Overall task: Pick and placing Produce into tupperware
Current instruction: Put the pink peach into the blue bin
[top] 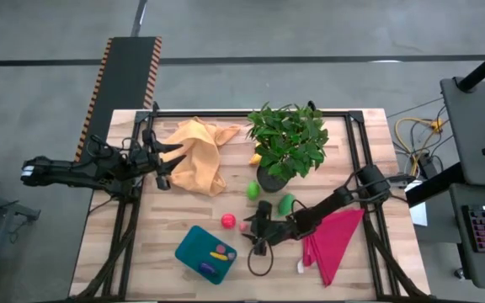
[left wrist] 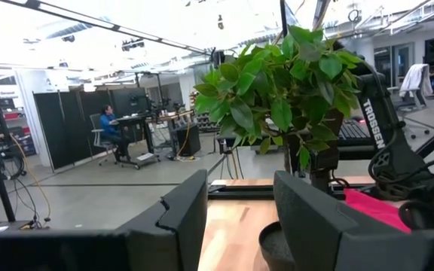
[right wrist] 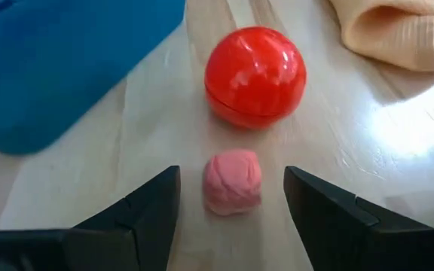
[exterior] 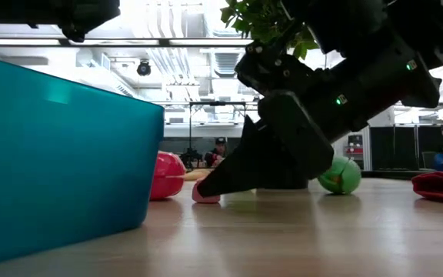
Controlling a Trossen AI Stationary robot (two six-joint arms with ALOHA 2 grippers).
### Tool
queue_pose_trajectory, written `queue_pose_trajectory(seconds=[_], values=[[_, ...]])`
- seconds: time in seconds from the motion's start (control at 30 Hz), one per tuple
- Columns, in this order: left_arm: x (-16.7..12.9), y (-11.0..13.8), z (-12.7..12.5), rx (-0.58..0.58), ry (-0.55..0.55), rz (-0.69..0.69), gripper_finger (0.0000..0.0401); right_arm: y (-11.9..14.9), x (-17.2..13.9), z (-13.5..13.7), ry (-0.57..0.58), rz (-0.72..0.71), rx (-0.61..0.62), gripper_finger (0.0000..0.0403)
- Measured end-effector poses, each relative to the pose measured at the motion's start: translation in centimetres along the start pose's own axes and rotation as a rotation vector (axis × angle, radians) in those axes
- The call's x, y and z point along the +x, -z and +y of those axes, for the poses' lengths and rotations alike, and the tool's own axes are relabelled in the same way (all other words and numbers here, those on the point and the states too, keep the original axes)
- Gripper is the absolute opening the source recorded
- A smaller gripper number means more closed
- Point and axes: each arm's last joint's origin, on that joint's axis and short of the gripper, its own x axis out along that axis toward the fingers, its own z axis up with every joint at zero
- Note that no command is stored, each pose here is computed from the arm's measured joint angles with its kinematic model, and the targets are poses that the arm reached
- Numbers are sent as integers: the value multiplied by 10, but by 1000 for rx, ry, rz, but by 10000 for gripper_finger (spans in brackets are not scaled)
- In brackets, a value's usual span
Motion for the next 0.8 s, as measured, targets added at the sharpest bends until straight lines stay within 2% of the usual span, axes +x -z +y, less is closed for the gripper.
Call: queue_pose_trajectory(seconds=[0.33, 0.8], values=[[0, 0, 0, 0, 0, -1, 140, -1, 4, 3, -7, 13, -2, 204], [0, 0, 0, 0, 0, -2, 140, 0, 3, 2, -4, 24, 3, 104]])
